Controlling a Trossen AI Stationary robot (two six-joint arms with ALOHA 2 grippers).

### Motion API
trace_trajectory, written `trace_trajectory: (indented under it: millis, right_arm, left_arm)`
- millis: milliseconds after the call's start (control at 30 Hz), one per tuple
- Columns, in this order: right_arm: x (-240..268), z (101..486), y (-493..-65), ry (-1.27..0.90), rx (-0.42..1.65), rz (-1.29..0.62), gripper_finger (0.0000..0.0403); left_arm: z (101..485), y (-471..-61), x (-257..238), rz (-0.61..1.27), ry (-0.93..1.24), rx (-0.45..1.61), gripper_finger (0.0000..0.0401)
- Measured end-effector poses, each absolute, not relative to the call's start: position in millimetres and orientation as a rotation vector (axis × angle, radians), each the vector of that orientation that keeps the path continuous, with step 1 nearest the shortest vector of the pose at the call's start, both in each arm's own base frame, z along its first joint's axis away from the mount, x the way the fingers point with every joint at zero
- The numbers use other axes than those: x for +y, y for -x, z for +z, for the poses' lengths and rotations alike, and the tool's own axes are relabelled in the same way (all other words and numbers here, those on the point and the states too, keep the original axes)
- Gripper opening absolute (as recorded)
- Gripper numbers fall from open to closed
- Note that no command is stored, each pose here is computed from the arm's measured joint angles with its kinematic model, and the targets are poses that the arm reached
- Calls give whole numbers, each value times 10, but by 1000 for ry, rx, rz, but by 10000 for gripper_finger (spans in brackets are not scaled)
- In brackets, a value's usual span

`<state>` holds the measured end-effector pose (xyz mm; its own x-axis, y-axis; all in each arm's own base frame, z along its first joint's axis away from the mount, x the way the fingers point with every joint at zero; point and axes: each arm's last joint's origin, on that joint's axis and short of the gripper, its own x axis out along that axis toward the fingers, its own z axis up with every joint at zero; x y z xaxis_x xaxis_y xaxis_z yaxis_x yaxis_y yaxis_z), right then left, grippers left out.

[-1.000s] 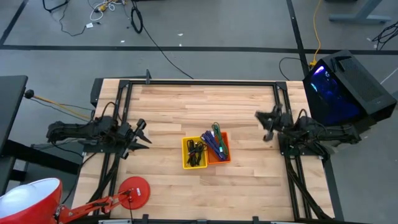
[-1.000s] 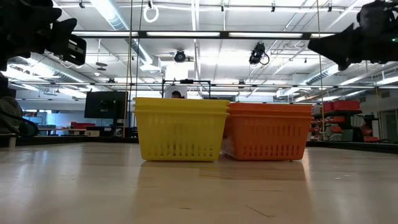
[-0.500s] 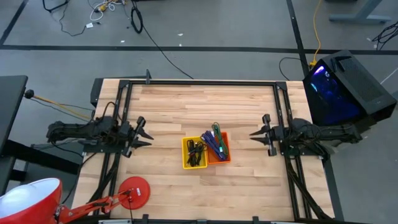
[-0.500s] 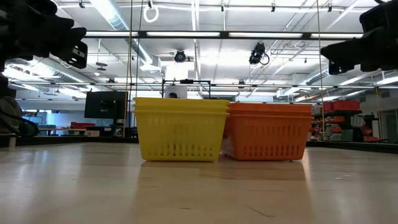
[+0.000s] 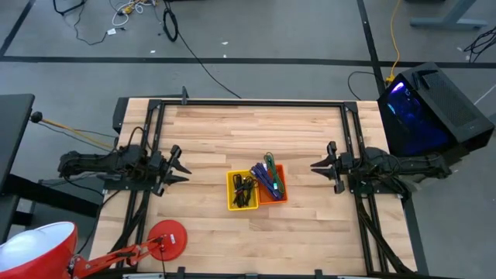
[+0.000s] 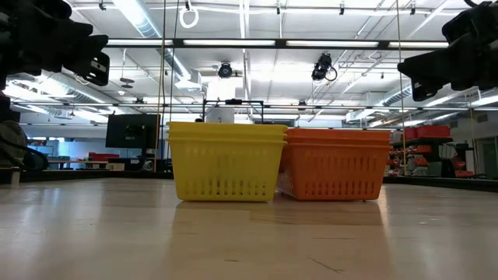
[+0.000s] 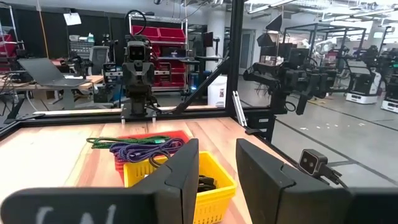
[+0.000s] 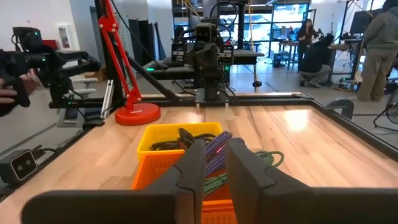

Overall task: Pick & Place USB Port
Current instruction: Return to Home Position

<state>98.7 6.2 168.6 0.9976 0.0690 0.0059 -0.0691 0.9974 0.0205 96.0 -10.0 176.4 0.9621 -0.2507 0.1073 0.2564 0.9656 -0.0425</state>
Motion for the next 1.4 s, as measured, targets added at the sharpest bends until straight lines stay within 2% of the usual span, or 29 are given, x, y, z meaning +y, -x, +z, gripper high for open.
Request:
trace_trajectory:
  millis: [367,1400]
  right_arm:
    - [62,1686,-987,-19,-5,69,65]
    - [62,1686,-987,-18,-5,69,65]
  left_arm:
    - [1694,-986,-98,-244,56,-22,112]
    - [1721,-986,-98,-245,56,-53,112]
